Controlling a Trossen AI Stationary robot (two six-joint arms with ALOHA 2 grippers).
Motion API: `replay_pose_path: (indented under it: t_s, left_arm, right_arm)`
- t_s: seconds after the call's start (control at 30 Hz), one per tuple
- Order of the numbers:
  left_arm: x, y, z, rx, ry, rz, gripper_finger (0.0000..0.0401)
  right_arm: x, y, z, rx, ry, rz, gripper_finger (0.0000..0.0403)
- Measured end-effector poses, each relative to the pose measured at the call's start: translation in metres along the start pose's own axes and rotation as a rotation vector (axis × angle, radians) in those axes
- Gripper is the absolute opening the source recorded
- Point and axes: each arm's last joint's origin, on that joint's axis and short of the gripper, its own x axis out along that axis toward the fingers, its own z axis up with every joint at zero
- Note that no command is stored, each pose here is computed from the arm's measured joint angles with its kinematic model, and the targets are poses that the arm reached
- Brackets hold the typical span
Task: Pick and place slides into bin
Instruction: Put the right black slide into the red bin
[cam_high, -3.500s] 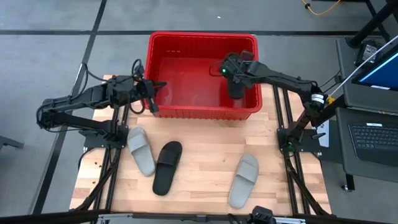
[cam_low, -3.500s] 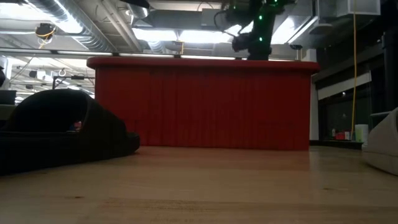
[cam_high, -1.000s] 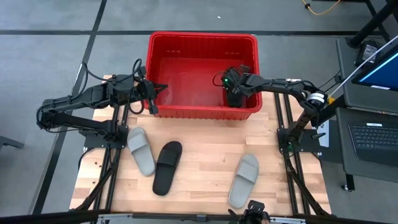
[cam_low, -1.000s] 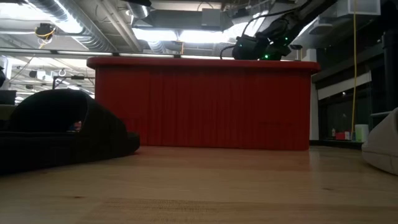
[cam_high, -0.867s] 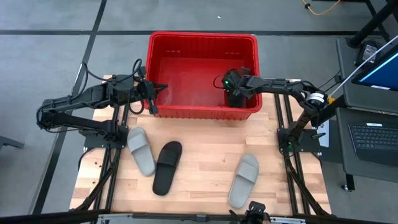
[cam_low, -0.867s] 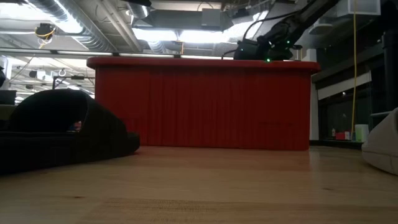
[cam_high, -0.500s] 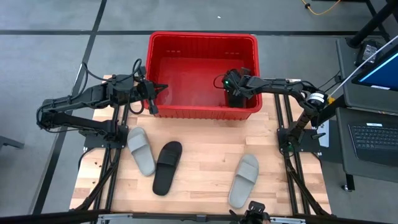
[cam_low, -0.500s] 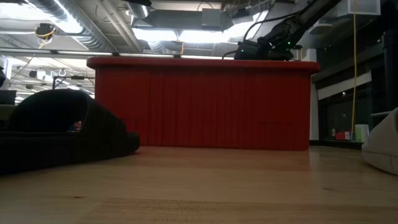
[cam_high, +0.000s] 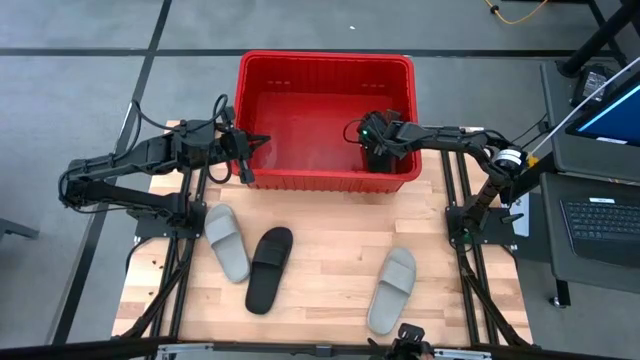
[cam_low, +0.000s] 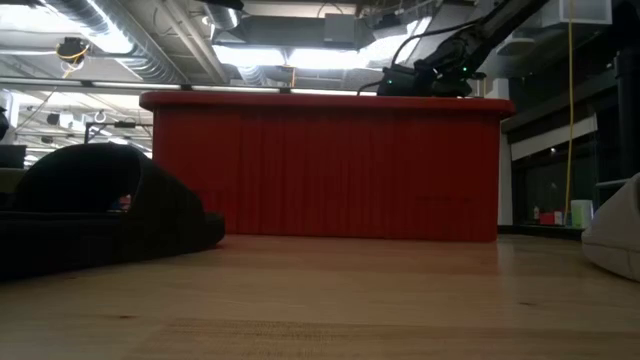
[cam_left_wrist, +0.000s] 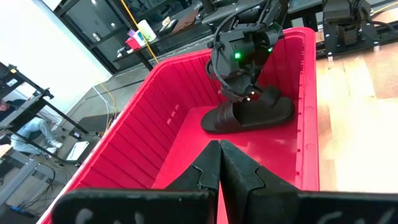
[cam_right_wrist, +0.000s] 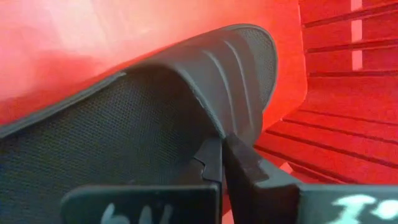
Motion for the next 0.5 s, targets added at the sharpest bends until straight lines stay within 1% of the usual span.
replay_pose_path:
  t_s: [0.3, 0.5]
  left_arm:
    - [0.0000, 0.0000, 0.0000, 0.000, 0.000, 0.000, 0.0003]
    - [0.0000, 0.0000, 0.0000, 0.000, 0.000, 0.000, 0.0003]
  right_arm:
    - [0.0004, -0.0007, -0.0002, 0.004, 0.000, 0.000, 0.0009]
    - [0.0004, -0.0002, 0.0001, 0.005, -0.008, 0.021, 0.0022]
